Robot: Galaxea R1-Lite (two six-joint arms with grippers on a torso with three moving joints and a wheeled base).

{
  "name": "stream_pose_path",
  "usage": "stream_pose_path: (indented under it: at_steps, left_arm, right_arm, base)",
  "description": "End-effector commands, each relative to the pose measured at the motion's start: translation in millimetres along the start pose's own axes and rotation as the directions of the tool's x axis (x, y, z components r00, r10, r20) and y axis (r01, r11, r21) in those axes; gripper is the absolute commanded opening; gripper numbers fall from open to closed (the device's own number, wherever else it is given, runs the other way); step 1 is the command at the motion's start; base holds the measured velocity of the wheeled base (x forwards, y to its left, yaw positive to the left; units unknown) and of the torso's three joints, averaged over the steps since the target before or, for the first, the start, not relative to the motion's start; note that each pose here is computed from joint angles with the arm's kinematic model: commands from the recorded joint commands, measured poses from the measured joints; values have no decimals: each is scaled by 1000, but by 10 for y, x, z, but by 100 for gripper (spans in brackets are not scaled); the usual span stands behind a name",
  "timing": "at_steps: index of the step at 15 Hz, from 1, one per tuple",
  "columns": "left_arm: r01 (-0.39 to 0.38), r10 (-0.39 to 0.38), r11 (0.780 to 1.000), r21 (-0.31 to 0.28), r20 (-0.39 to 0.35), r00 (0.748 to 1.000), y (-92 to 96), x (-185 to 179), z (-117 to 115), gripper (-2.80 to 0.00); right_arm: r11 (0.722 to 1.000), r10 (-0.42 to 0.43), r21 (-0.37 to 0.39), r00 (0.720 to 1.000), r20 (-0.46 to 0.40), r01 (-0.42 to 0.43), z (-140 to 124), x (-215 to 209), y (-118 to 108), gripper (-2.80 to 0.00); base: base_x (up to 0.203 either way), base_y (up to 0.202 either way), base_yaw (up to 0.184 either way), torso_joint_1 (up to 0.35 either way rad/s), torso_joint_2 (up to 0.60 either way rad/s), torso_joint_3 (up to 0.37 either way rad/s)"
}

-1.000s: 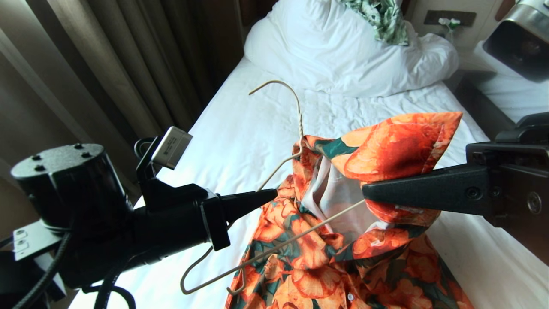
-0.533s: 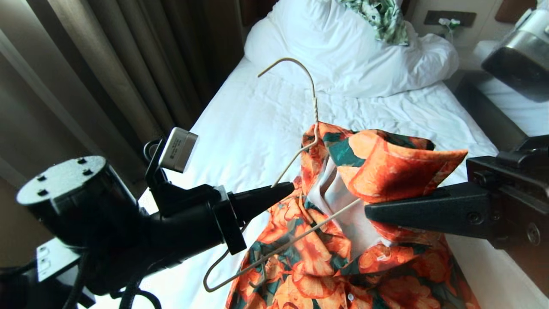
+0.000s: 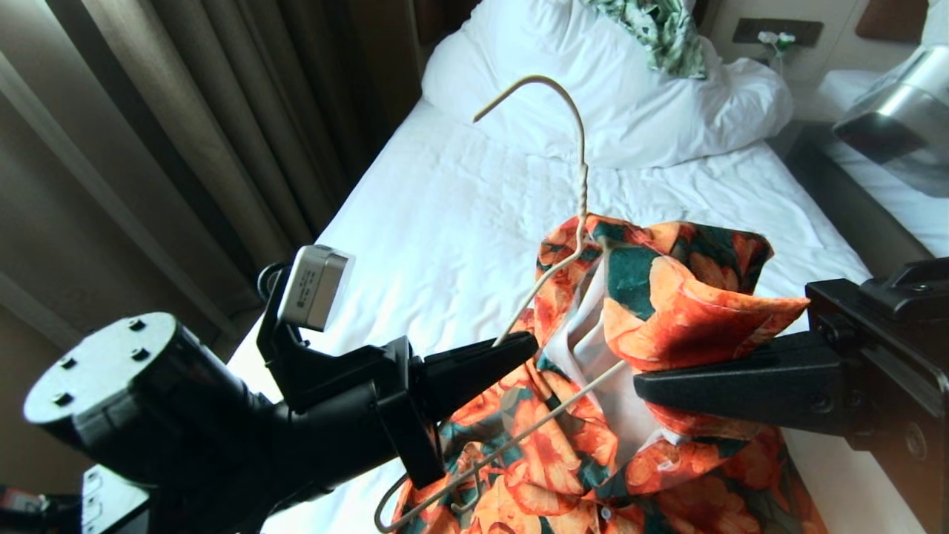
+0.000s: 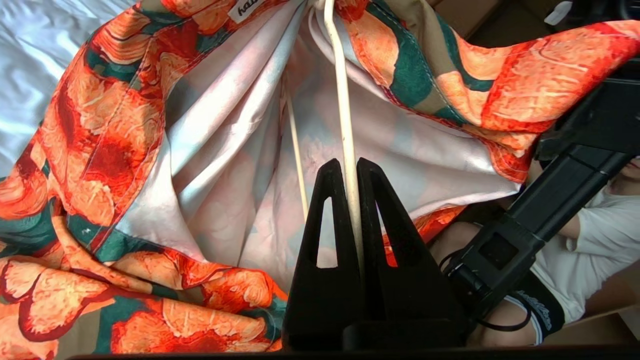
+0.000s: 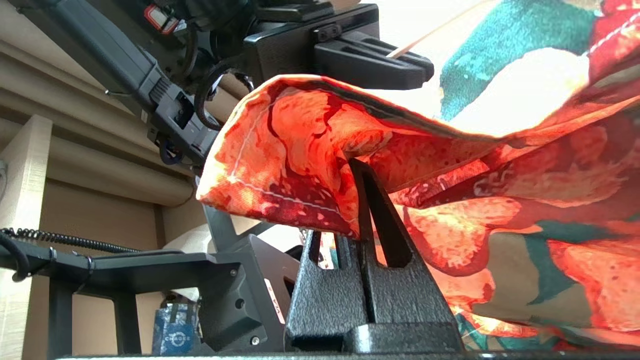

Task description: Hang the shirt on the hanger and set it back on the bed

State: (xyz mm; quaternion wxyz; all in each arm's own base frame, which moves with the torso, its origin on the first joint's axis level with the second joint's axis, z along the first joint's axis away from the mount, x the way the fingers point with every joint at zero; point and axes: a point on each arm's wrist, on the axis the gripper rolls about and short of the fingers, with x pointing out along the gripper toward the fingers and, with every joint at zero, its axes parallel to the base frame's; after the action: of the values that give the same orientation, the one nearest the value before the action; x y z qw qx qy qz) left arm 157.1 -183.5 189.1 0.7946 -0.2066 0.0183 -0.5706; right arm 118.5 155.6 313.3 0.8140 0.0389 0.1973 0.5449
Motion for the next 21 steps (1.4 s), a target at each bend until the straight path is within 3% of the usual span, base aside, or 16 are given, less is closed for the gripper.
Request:
stream_pose_path:
  at_steps: [1, 2, 3, 9, 16, 17, 21]
  left_arm:
    - [15, -15, 1000, -1, 5, 1000, -20, 3, -16, -280]
    - [20, -20, 1000, 2, 9, 1000, -30, 2, -10, -280]
    - [28, -28, 1000, 8, 12, 1000, -49, -1, -9, -280]
    - [44, -50, 997, 70, 88, 995, -77, -39, 108, -280]
    - [43, -50, 996, 77, 97, 994, -79, -48, 125, -280]
    - [43, -51, 996, 78, 98, 994, -81, -50, 129, -280]
    - [46, -55, 996, 81, 109, 993, -105, -73, 158, -280]
  right_arm:
    - [1000, 2, -4, 1000, 5, -2, -6, -36, 10, -280]
    - [1000, 3, -14, 1000, 5, -3, -11, -42, 13, -280]
    - [1000, 3, -17, 1000, 9, -3, -9, -64, 19, 0]
    - [1000, 7, -17, 1000, 16, -7, -14, -214, 72, 0]
    - [999, 14, -39, 995, 98, -10, 13, -570, 191, 0]
    - [999, -9, -34, 995, 103, 12, 26, -598, 189, -280]
    - [999, -54, 4, 987, 149, 54, 234, -772, 233, -280]
  base:
    - [0, 0, 0, 0, 0, 0]
    - [0, 0, 0, 0, 0, 0]
    - [0, 0, 0, 0, 0, 0]
    - [0, 0, 0, 0, 0, 0]
    - [0, 0, 0, 0, 0, 0]
    - [0, 0, 0, 0, 0, 0]
    - [0, 0, 0, 0, 0, 0]
